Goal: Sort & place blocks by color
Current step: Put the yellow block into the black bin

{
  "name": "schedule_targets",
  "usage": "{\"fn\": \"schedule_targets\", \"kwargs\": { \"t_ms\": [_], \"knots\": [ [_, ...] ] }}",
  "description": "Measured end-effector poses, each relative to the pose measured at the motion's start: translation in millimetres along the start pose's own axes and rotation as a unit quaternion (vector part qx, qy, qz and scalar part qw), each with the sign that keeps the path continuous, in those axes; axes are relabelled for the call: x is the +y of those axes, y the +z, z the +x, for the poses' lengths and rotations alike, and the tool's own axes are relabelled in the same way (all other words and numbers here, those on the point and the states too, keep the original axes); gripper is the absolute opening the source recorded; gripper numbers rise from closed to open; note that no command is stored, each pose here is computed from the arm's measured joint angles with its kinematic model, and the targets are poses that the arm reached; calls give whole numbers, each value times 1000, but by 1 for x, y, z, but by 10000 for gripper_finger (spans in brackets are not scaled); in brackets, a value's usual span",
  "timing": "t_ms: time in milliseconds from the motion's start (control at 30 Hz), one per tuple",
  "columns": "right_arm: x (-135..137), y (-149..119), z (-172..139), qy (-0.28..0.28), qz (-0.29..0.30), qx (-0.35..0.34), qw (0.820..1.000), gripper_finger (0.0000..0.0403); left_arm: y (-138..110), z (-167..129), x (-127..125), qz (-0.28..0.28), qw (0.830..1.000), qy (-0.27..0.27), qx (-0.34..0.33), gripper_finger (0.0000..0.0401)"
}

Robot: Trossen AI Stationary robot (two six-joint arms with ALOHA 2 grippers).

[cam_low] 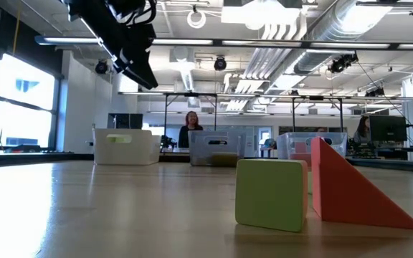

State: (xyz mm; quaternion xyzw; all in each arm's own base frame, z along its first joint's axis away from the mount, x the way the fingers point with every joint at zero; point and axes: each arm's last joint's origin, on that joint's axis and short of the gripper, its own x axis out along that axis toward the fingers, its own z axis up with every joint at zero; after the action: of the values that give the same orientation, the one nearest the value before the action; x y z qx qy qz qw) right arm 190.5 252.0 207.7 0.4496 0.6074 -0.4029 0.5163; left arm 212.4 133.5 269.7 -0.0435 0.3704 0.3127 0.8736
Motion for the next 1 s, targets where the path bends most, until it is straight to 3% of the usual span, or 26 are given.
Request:
{"fn": "schedule_targets", "kwargs": {
  "t_ms": [367,1000],
  "knots": [
    [6,-8,27,-22,-16,-18,999,195,0,-1,-3,-9,1000,-5,-1,214],
    [14,-8,66,-68,-153,-32,985,191,0,-1,-3,-28,1000,-5,-1,214]
  ]
}}
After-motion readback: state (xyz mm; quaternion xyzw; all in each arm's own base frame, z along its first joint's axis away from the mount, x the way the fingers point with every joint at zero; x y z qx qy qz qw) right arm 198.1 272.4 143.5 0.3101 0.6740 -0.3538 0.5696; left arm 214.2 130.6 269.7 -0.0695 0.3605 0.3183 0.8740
